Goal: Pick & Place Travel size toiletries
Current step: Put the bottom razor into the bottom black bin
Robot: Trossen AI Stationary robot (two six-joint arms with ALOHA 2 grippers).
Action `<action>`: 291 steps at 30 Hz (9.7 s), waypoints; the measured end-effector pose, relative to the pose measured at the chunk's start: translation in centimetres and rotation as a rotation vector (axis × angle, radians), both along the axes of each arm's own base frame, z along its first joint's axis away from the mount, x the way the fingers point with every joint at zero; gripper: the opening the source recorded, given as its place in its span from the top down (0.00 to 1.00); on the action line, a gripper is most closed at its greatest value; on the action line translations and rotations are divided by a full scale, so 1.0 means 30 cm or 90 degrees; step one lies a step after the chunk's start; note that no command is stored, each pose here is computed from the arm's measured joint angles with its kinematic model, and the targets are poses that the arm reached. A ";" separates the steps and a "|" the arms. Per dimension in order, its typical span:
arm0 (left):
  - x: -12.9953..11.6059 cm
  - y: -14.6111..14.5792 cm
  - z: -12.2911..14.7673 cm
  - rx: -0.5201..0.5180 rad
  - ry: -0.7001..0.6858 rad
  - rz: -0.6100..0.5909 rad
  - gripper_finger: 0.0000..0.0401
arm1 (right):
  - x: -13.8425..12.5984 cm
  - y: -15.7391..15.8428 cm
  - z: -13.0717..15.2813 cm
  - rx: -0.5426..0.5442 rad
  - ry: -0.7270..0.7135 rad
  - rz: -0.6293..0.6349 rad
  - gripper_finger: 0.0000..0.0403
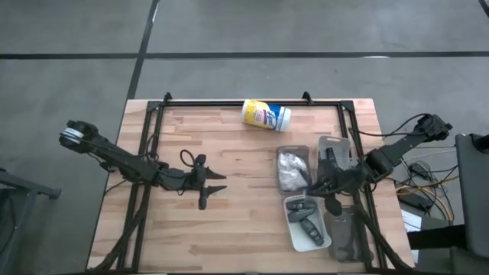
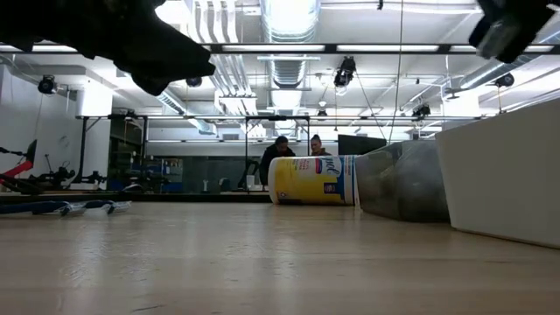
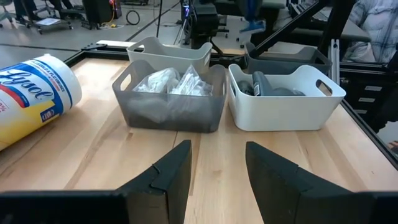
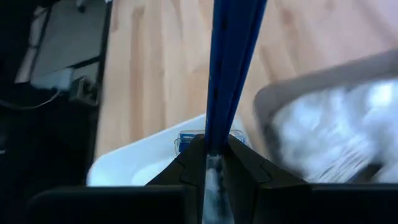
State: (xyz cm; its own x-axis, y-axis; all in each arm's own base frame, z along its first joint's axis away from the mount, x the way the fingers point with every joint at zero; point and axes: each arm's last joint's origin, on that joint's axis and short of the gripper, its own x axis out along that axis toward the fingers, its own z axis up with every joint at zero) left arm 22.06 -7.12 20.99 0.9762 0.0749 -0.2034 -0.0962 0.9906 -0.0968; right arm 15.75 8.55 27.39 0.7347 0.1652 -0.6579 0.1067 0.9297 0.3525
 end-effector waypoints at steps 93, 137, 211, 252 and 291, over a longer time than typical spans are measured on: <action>-0.002 0.001 -0.005 -0.002 0.007 0.001 0.61 | -0.287 0.142 -0.152 0.214 0.406 -0.235 0.68; -0.021 0.002 -0.027 0.031 0.203 -0.023 0.61 | -0.218 0.145 -0.168 0.037 -0.056 -0.187 0.65; -0.262 0.074 -0.235 -0.127 0.717 0.182 0.71 | -0.036 0.226 -0.223 -0.163 -0.233 -0.088 0.67; -0.044 0.018 -0.073 -0.029 0.217 0.082 0.88 | 0.050 0.136 -0.216 -0.169 -0.233 -0.206 0.58; 0.077 0.009 0.083 0.082 -0.190 -0.008 0.88 | 0.307 0.192 -0.266 -0.293 -0.309 -0.209 0.63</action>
